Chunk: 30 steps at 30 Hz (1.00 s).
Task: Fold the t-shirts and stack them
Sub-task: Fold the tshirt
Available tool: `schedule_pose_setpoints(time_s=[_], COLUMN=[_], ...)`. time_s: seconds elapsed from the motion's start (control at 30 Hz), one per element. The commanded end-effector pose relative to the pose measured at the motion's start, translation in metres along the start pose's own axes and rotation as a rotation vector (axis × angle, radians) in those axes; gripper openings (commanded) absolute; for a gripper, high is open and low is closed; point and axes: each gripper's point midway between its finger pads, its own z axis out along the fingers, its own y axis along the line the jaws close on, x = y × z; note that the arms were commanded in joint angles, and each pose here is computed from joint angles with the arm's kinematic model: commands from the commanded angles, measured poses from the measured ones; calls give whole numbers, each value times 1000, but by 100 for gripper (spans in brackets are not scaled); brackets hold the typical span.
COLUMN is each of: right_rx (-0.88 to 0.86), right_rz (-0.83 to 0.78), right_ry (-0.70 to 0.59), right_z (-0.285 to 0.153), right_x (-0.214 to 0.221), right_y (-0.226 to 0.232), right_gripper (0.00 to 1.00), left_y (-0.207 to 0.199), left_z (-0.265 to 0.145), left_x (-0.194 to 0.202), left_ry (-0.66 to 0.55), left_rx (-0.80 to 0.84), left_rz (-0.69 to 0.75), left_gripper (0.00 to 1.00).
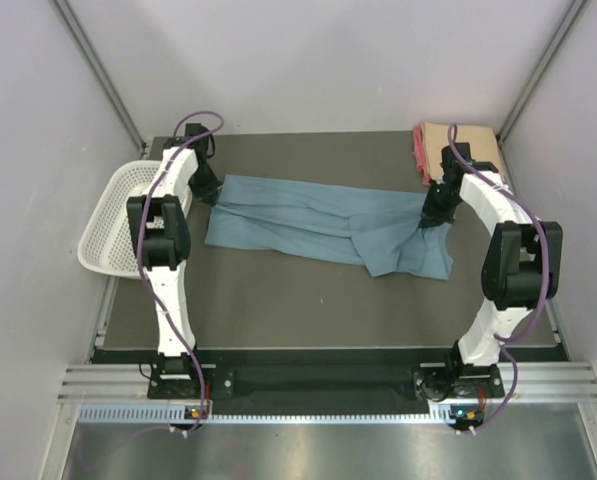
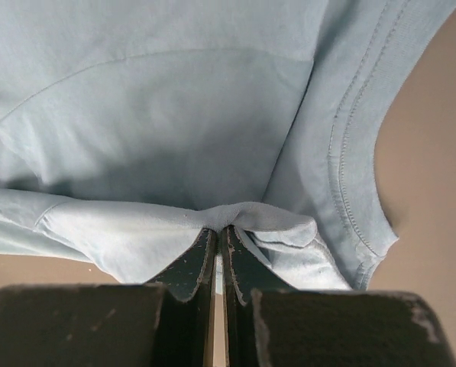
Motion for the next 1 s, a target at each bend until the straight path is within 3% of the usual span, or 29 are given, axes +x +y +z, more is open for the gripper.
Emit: schedule_pose_setpoints(time_s=[0.0, 0.43, 0.97], right_rx=[-20, -12, -1], right_rz=[16, 57, 61], right_ry=[-71, -108, -47], right_z=[-9, -15, 15], right_x=[-27, -51, -53], right_y=[5, -11, -17], right_gripper=[0, 0, 0], left_y=[-1, -17, -16], left_z=[-5, -2, 3], left_x=[-9, 3, 2], left_ry=[-20, -3, -3], left_rx=[2, 32, 13], left_rz=[11, 34, 22], left_gripper=[0, 0, 0])
